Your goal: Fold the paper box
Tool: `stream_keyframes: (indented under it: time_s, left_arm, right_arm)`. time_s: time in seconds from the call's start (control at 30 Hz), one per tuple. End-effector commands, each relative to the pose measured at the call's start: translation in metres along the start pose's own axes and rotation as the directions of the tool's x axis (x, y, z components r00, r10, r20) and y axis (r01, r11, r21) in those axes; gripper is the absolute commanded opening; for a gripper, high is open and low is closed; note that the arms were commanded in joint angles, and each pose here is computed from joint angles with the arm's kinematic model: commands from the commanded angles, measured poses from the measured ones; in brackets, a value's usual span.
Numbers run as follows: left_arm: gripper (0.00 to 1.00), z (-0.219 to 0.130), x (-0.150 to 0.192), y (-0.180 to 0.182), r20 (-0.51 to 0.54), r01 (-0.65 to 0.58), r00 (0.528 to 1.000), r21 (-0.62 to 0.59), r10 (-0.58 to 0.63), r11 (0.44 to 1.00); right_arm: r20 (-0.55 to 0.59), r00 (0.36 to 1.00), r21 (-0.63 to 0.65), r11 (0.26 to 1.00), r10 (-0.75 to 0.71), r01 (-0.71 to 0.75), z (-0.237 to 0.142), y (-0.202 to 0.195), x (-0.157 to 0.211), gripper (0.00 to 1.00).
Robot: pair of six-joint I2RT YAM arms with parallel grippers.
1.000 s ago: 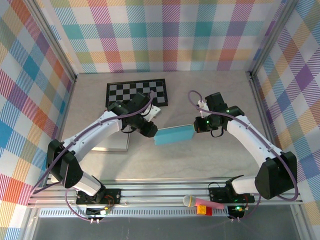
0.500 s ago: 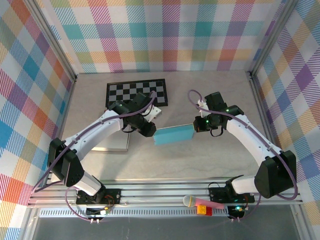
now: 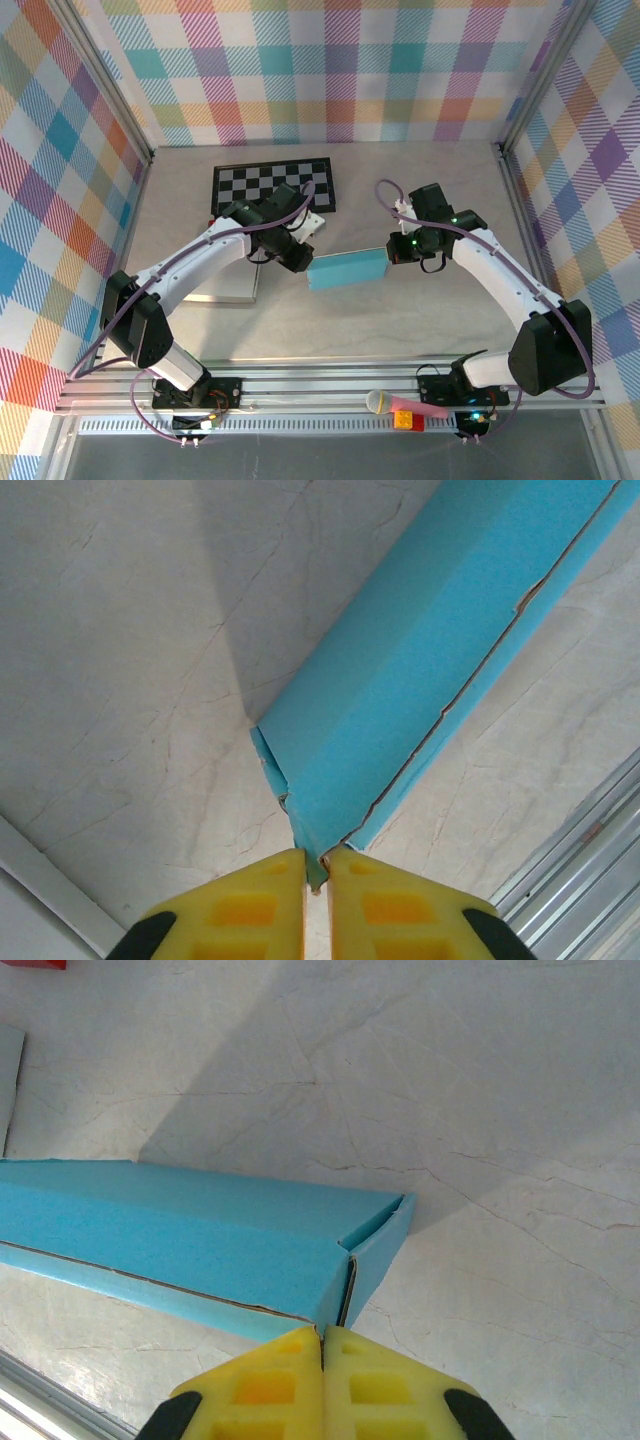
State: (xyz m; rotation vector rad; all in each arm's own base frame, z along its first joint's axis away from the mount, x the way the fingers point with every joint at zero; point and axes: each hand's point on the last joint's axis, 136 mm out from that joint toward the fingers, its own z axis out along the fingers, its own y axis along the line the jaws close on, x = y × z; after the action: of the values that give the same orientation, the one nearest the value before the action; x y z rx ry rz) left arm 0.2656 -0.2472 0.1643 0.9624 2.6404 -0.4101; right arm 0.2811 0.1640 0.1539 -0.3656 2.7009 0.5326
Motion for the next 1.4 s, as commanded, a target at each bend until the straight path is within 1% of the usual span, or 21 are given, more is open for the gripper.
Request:
stream_keyframes:
  time_s: [0.0,0.1,0.3,0.4,0.57,0.73,0.8,1.03,1.37]
  left_arm:
    - [0.1,-0.005,-0.007,-0.007,0.012,-0.013,1.0,0.02,0.013,1.0]
    - [0.08,-0.004,-0.007,-0.006,0.009,-0.007,1.0,0.019,0.007,1.0]
    - [0.06,-0.003,-0.007,-0.006,0.009,0.024,1.0,0.012,-0.024,1.0]
    - [0.06,-0.003,-0.01,-0.008,0.02,0.071,0.997,0.017,-0.071,0.997]
    - [0.04,0.0,-0.014,-0.007,0.056,0.184,0.981,0.0,-0.184,0.983]
    - [0.02,0.002,-0.015,-0.001,0.088,0.258,0.963,-0.02,-0.255,0.966]
    - [0.02,0.003,-0.016,-0.002,0.094,0.274,0.958,-0.01,-0.272,0.962]
    - [0.0,0.01,-0.016,-0.003,0.07,0.356,0.932,0.016,-0.356,0.934]
    - [0.0,0.013,-0.013,-0.002,0.043,0.403,0.914,0.035,-0.404,0.914]
  right_arm:
    - [-0.014,1.0,-0.016,1.0,0.009,-0.009,-0.002,0.006,0.0,0.0]
    - [-0.013,1.0,-0.016,1.0,0.011,-0.011,-0.002,0.006,-0.001,0.0]
    - [-0.011,1.0,-0.013,1.0,0.019,-0.019,-0.002,0.005,0.0,0.0]
    - [-0.005,0.999,-0.017,0.999,0.037,-0.037,-0.004,0.007,-0.001,0.0]
    - [0.011,0.996,-0.032,0.995,0.092,-0.092,-0.004,0.01,-0.004,0.0]
    - [0.012,0.992,-0.031,0.992,0.123,-0.122,-0.004,0.01,-0.004,0.0]
    - [0.01,0.992,-0.032,0.991,0.129,-0.128,-0.003,0.01,-0.004,0.0]
    - [0.007,0.991,-0.028,0.99,0.136,-0.136,-0.003,0.009,-0.004,0.0]
    - [0.002,0.991,-0.025,0.99,0.137,-0.137,-0.002,0.009,-0.004,0.0]
